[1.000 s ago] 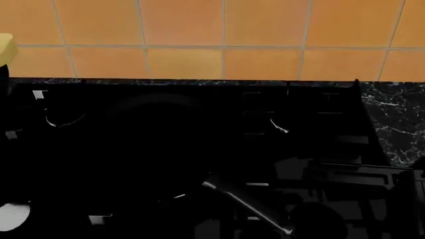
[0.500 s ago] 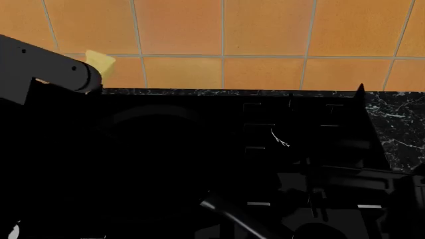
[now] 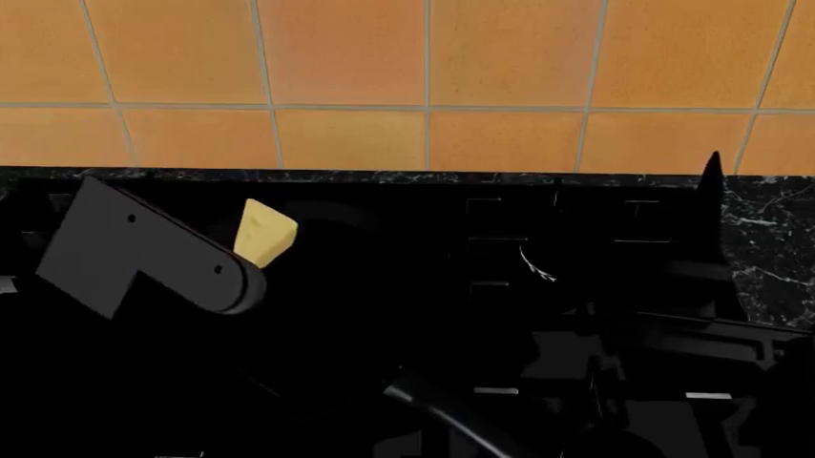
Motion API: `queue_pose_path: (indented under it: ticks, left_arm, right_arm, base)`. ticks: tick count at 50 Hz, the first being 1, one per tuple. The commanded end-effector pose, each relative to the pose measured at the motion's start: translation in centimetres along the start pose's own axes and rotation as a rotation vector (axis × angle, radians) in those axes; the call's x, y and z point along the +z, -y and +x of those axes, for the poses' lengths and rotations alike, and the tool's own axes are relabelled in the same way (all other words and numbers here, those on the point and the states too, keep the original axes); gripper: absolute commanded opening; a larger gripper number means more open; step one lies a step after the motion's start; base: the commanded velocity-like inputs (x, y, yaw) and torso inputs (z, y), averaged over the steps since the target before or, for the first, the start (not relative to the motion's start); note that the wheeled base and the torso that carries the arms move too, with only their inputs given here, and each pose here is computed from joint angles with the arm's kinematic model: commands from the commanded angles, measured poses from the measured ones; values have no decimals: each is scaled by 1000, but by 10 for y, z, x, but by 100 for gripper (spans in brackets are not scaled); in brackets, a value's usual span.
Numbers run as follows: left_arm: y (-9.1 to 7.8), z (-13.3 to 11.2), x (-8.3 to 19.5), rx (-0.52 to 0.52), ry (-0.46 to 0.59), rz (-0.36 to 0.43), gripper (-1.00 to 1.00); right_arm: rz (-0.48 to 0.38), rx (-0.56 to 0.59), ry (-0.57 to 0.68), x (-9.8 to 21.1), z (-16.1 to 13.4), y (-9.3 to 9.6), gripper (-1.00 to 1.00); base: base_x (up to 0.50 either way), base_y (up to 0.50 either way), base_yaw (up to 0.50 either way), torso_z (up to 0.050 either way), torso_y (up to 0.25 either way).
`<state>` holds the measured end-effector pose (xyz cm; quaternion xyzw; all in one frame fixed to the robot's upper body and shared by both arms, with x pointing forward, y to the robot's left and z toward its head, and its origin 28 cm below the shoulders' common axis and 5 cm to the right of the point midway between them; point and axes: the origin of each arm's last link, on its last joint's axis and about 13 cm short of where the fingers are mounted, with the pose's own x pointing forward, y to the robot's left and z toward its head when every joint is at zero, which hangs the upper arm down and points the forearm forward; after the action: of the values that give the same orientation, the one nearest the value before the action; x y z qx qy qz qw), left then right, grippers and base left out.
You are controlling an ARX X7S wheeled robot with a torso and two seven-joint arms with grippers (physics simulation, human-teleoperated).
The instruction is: Pick the cheese from the plate and place it in the pan.
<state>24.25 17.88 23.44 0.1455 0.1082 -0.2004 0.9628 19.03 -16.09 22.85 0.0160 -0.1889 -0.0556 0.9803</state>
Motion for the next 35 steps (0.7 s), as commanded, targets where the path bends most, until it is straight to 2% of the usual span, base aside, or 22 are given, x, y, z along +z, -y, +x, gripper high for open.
queue_pose_path:
  ticks: [1, 10, 11, 22, 30, 35]
  left_arm:
    - [4, -7, -5, -19, -13, 7, -100]
    - [3, -7, -3, -15, -7, 0, -100]
    - [3, -7, -2, -15, -5, 3, 100]
    - [-5, -5, 5, 19, 20, 0, 100]
    - [-31, -18, 42, 146, 184, -66, 100]
    - [-48, -38, 53, 266, 302, -160, 100]
  right_arm:
    - [11, 23, -94, -15, -10, -5, 100]
    - [15, 24, -97, -16, -11, -5, 100]
    - [16, 23, -98, -16, -11, -5, 100]
    - [19, 25, -100, -18, -10, -6, 100]
    - [16, 34, -96, -16, -8, -7, 100]
    - [10, 43, -84, -12, -6, -7, 100]
  base:
    - [0, -5, -3, 0, 0]
    - [0, -5, -3, 0, 0]
    - [0, -5, -4, 0, 0]
    - [-1, -5, -4, 0, 0]
    - [-1, -3, -4, 0, 0]
    - [-2, -2, -3, 0, 0]
